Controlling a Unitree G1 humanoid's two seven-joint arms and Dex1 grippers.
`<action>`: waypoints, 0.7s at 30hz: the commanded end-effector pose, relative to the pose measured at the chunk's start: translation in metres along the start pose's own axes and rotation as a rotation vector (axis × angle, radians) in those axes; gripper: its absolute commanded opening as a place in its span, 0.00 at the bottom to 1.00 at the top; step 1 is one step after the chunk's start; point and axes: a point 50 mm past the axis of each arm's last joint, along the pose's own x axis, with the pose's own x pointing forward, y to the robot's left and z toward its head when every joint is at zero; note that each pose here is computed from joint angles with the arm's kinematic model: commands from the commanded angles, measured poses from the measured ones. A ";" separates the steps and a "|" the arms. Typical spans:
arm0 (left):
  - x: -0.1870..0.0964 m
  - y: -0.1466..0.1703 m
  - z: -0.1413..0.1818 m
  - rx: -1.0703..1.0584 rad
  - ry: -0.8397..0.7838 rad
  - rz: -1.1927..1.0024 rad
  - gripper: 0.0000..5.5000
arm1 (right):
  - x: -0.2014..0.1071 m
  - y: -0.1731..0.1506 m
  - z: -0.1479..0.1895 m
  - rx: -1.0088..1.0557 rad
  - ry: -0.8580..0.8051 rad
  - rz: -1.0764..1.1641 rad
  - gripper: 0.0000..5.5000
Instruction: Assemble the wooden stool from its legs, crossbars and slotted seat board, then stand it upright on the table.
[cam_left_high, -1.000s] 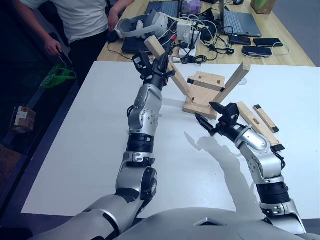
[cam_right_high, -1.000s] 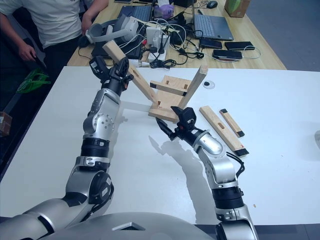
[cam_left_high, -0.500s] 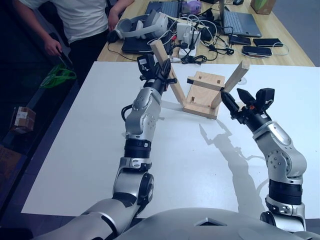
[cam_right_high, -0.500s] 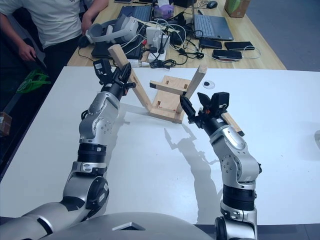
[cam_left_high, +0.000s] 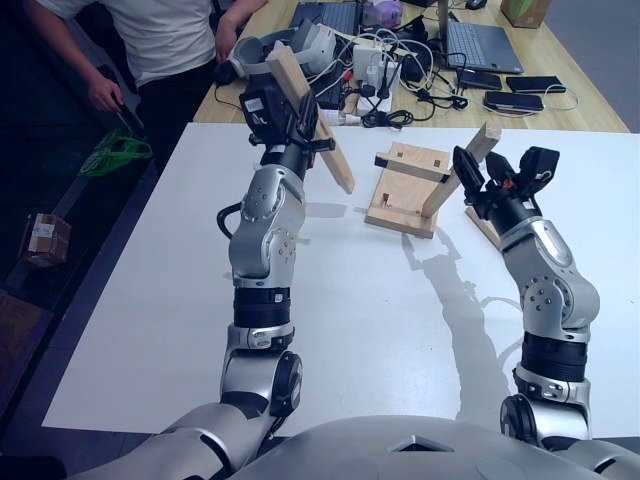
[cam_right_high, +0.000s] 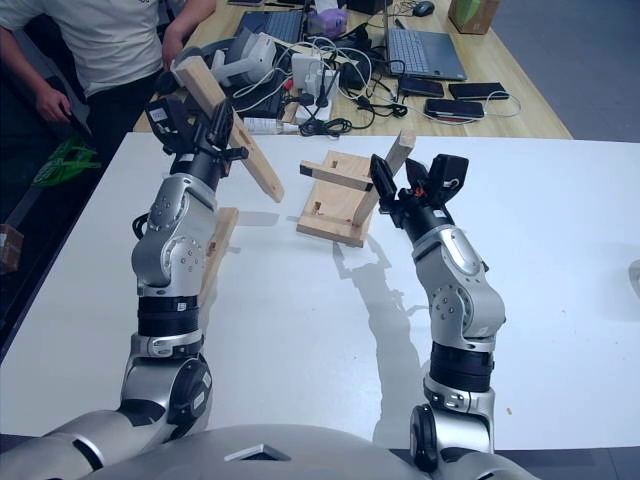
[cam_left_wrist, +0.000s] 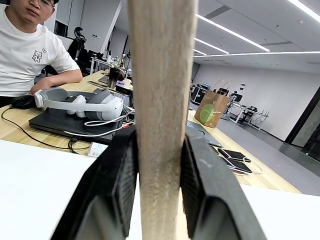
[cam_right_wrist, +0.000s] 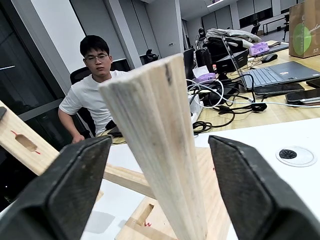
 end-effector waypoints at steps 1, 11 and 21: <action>0.000 -0.001 0.005 0.030 -0.011 0.002 0.19 | 0.001 0.009 0.006 0.021 -0.025 0.060 0.52; 0.002 0.002 0.011 0.062 -0.032 0.006 0.19 | -0.001 0.008 0.003 0.028 -0.003 0.086 0.29; -0.011 0.004 0.010 0.058 -0.008 0.031 0.19 | -0.012 0.016 -0.006 -0.026 0.104 0.173 0.18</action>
